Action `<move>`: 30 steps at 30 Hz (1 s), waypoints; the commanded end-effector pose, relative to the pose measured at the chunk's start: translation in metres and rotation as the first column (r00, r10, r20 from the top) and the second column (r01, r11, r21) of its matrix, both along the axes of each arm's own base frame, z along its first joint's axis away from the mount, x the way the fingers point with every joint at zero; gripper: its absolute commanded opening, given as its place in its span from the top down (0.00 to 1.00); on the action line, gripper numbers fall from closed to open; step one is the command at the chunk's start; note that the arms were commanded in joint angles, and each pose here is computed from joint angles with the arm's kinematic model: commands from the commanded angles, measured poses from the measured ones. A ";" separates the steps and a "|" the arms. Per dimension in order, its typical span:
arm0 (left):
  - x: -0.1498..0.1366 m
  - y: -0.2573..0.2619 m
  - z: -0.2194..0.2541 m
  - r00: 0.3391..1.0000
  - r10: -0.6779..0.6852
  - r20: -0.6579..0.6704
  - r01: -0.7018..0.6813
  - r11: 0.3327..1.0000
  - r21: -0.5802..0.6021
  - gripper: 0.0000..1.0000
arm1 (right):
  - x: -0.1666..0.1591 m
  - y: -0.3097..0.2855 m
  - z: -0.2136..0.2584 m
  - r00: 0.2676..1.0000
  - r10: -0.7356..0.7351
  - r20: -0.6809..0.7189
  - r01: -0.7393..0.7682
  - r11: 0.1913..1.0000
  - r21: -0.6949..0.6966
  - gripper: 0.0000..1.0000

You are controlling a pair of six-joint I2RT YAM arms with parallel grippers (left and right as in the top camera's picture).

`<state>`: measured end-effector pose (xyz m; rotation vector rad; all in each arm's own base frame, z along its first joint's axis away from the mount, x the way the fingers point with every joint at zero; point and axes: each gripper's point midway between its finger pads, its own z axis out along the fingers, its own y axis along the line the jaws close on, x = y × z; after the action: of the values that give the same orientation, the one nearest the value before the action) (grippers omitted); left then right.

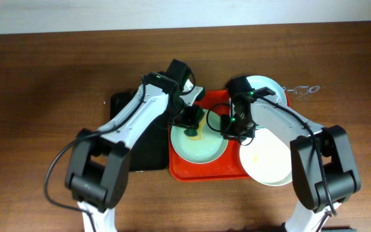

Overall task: Clean dirty plates on tray and stack at the side
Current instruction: 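Return the sponge to the black tray and release it with the left gripper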

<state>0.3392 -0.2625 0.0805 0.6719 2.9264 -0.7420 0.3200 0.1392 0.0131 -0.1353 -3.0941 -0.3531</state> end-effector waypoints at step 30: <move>0.006 0.191 -0.058 0.926 0.356 0.125 -0.374 0.816 0.440 1.00 | 0.003 0.001 -0.003 1.000 -0.005 0.001 0.005 1.000 0.003 0.67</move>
<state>0.3504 -0.0657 0.0251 0.0074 3.0754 0.0777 0.3202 0.1395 0.0132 -0.1379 -3.0938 -0.3564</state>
